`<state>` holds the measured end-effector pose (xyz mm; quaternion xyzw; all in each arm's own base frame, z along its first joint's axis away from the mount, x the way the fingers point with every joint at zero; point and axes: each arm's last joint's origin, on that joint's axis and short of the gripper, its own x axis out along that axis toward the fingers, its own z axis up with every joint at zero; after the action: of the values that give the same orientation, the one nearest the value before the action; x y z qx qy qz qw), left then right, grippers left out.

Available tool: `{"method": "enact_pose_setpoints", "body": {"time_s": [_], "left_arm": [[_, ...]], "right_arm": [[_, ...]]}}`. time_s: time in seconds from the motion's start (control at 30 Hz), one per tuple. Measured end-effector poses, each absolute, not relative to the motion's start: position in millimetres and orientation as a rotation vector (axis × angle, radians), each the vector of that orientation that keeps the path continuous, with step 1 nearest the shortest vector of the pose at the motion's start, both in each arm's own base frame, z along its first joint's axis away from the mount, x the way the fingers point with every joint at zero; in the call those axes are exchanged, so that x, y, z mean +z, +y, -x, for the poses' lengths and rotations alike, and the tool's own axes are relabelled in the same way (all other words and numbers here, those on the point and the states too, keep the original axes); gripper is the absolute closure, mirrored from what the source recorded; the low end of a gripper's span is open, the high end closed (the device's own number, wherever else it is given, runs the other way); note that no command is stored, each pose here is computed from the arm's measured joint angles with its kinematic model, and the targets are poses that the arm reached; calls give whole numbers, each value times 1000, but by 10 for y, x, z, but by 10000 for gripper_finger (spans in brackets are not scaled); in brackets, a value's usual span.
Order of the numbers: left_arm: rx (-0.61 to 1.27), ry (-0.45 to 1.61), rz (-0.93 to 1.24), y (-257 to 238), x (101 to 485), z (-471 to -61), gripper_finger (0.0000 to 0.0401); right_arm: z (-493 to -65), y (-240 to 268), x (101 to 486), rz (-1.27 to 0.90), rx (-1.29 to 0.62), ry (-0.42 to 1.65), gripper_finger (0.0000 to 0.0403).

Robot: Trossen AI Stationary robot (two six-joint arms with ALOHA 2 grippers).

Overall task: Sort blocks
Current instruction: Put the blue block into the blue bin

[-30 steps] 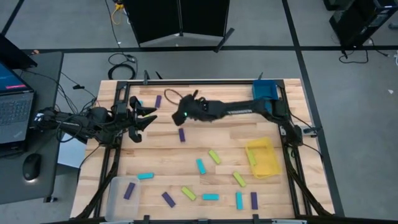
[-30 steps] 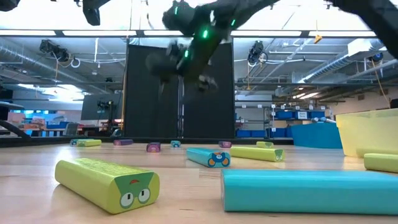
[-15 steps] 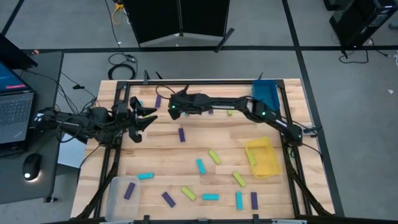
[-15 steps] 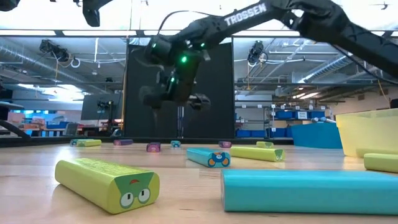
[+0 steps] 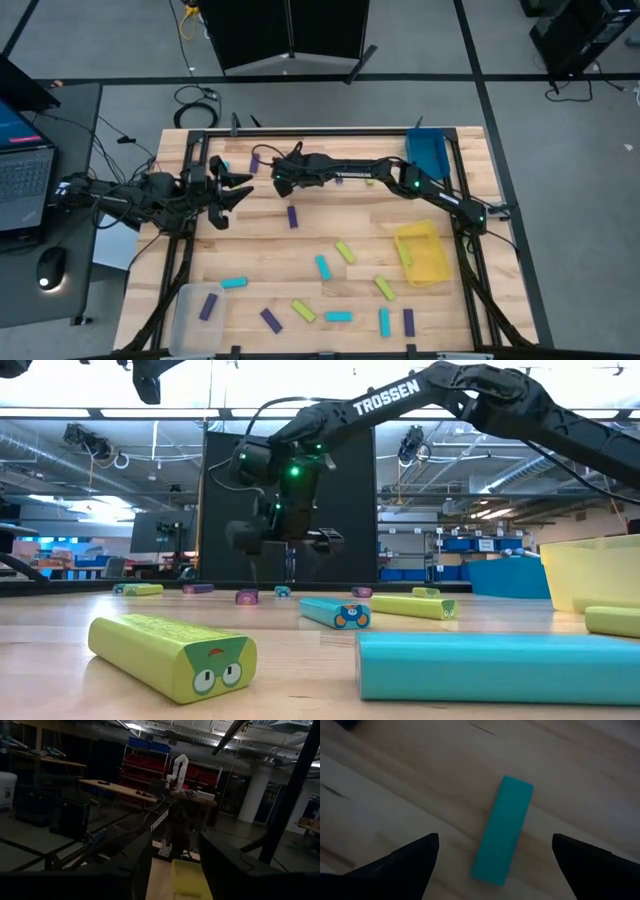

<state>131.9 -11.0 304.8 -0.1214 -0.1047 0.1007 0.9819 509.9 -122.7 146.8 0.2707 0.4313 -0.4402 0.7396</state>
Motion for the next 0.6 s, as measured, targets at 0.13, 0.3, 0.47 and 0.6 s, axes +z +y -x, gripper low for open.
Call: {"method": "enact_pose_setpoints", "body": {"time_s": [0.13,0.3,0.47,0.6], "left_arm": [[203,-203,246,-110,3041,-1321,235],[203,-204,246,-110,3042,-1320,235],[197,-203,246,-112,3041,-1321,235],[196,-204,246,-112,3042,-1321,235]], "right_arm": [[-5072,-1222,1414,-598,-977,971,3],[-5107,-1229,1286,-616,-975,969,3],[-5128,-1227,1245,-624,-975,957,13],[-5138,-1223,1239,-631,-976,948,36]]}}
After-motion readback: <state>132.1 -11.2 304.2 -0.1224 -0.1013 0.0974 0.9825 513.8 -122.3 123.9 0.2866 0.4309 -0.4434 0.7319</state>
